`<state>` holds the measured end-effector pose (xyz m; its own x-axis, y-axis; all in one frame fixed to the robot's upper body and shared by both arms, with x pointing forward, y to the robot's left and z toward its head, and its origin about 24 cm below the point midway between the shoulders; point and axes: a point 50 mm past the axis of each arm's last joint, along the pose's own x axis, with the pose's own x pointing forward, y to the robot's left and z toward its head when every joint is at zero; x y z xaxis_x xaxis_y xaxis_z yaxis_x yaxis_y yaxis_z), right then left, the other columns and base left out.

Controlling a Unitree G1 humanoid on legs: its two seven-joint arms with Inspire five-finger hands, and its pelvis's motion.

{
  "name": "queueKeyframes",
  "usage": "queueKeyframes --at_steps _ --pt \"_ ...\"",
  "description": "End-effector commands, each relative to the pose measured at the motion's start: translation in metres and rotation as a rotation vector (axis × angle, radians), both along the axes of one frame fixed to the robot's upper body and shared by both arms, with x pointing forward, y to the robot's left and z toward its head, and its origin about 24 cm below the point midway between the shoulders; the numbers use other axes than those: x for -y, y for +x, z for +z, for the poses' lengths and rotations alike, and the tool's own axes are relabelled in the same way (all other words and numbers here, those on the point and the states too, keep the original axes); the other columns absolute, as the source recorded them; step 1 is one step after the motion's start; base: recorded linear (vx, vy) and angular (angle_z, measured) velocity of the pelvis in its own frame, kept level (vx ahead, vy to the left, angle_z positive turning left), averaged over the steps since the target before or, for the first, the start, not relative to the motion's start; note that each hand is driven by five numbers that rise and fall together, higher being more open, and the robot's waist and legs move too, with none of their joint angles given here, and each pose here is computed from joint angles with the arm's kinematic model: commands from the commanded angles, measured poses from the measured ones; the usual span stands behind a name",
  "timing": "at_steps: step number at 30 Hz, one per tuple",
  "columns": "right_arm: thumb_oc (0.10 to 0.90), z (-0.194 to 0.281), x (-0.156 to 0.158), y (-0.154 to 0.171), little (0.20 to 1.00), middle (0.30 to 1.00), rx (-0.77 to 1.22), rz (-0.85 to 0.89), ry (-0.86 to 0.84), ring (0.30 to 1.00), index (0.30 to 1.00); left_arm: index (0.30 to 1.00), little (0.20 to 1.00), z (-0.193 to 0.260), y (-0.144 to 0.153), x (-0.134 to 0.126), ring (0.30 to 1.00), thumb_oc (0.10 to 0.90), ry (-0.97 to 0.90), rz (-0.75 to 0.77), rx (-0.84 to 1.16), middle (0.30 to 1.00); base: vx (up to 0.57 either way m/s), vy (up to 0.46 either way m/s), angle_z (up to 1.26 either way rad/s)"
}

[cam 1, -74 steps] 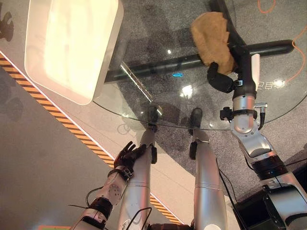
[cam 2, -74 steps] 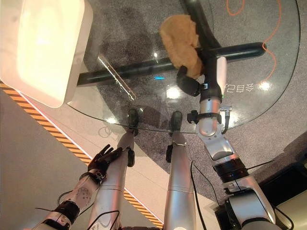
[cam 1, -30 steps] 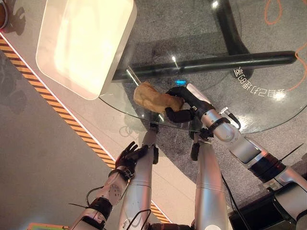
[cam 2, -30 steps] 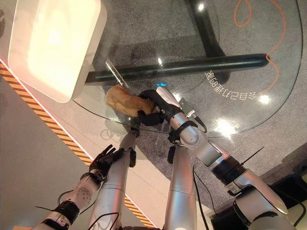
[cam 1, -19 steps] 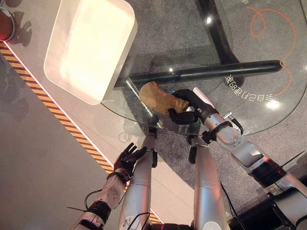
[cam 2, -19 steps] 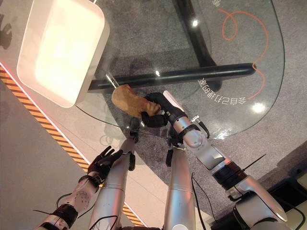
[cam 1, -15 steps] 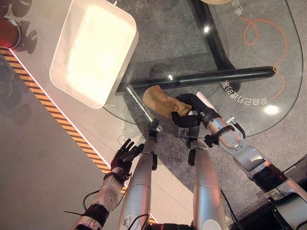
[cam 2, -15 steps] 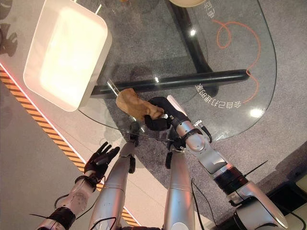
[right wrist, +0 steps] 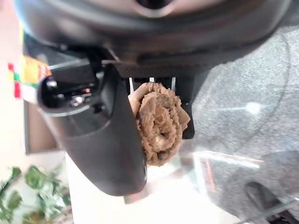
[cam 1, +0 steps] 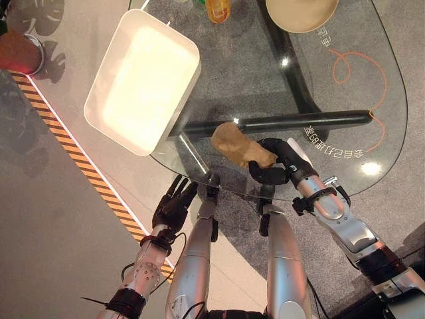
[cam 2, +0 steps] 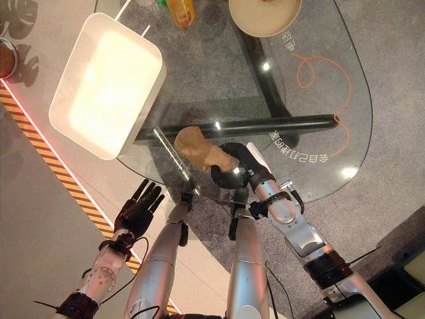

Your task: Wipe the table with a cloth and put it in the basket.

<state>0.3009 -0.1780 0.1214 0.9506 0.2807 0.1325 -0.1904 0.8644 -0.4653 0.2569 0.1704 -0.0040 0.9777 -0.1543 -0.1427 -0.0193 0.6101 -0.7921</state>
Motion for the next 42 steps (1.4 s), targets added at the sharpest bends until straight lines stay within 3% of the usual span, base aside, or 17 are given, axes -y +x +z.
queueKeyframes --at_steps 1,6,13,42 --pt "0.1 0.073 -0.026 -0.032 0.2 0.3 0.367 0.254 0.28 0.3 0.3 0.9 0.9 0.01 -0.027 -0.001 0.9 0.8 -0.128 -0.122 0.107 0.9 0.0 0.0 0.0" --pt "0.1 0.075 -0.034 -0.048 0.2 0.3 0.397 0.353 0.277 0.3 0.3 0.9 0.9 0.035 -0.026 0.01 0.9 0.8 -0.294 -0.214 0.266 0.9 0.0 0.0 0.0" --pt "0.1 0.077 -0.053 -0.062 0.2 0.3 0.414 0.501 0.189 0.3 0.3 0.9 0.9 0.06 -0.017 0.018 0.9 0.8 -0.361 -0.233 0.344 0.9 0.0 0.001 -0.01" --pt "0.1 0.055 -0.065 -0.047 0.2 0.3 0.374 0.37 -0.181 0.3 0.3 0.9 0.9 0.11 -0.018 0.046 0.9 0.8 -0.527 -0.477 0.606 0.9 0.0 0.0 0.0"
